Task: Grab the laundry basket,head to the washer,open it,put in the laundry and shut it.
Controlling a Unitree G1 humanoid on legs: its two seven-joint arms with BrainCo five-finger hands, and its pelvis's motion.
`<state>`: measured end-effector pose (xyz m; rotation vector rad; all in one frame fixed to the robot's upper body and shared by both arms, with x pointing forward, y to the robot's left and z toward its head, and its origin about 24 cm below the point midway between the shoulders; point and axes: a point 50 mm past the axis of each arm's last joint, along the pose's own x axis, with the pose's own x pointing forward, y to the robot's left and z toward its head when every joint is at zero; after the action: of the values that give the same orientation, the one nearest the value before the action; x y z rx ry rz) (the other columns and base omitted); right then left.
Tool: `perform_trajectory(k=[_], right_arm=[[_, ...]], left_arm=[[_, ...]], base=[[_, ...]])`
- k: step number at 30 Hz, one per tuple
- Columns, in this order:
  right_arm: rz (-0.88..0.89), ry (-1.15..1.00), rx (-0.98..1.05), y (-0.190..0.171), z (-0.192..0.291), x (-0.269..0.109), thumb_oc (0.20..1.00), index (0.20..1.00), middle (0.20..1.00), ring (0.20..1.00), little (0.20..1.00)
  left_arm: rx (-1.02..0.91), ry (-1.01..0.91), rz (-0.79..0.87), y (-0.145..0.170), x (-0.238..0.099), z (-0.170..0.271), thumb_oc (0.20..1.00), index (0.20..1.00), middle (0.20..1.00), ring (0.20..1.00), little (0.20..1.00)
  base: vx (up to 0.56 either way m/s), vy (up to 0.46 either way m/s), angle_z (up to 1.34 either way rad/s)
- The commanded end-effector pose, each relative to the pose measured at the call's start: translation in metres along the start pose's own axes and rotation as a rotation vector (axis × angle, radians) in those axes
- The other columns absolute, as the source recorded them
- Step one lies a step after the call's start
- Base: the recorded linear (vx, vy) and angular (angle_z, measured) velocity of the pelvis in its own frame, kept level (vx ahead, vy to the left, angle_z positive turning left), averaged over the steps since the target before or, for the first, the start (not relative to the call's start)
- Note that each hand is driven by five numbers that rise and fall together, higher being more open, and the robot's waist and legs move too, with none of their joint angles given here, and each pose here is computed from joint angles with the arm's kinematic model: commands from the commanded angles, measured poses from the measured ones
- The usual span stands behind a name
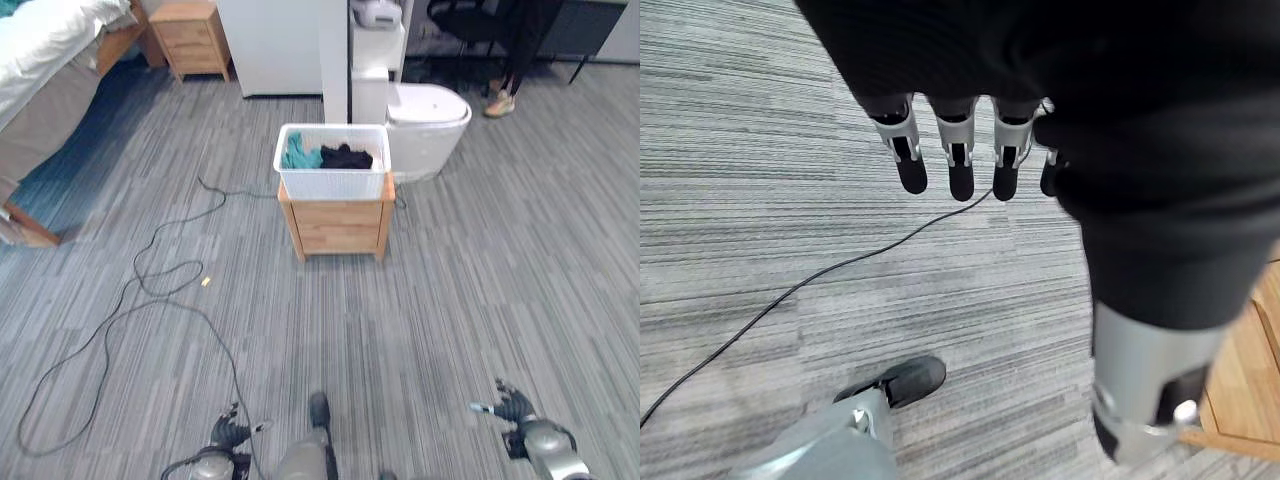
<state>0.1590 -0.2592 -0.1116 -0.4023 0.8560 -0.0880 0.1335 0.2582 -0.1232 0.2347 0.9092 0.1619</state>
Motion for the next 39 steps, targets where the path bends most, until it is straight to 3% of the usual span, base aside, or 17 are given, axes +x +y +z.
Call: perform_trajectory(k=[1, 11, 24, 39], right_arm=[[-0.016, -0.107, -0.008, -0.005, 0.028, 0.004, 1.000, 1.000, 1.000, 1.000, 1.000], [0.002, -0.153, -0.022, 0.002, 0.045, 0.008, 1.000, 1.000, 1.000, 1.000, 1.000], [-0.016, -0.136, -0.031, -0.013, 0.031, 0.002, 1.000, 1.000, 1.000, 1.000, 1.000], [-0.086, -0.096, -0.025, -0.025, 0.026, 0.004, 1.000, 1.000, 1.000, 1.000, 1.000]], left_arm=[[0.041, -0.082, 0.029, 0.012, 0.001, 0.018, 1.000, 1.000, 1.000, 1.000, 1.000], [0.024, -0.102, 0.064, 0.016, 0.005, 0.029, 1.000, 1.000, 1.000, 1.000, 1.000], [0.029, -0.051, 0.008, -0.004, 0.003, 0.012, 1.000, 1.000, 1.000, 1.000, 1.000], [0.030, -0.069, -0.013, -0.012, 0.006, 0.021, 1.000, 1.000, 1.000, 1.000, 1.000]], base=[[0.32, 0.153, -0.52], [0.36, 0.073, 0.06], [0.41, -0.203, 0.36], [0.21, -0.009, -0.31]])
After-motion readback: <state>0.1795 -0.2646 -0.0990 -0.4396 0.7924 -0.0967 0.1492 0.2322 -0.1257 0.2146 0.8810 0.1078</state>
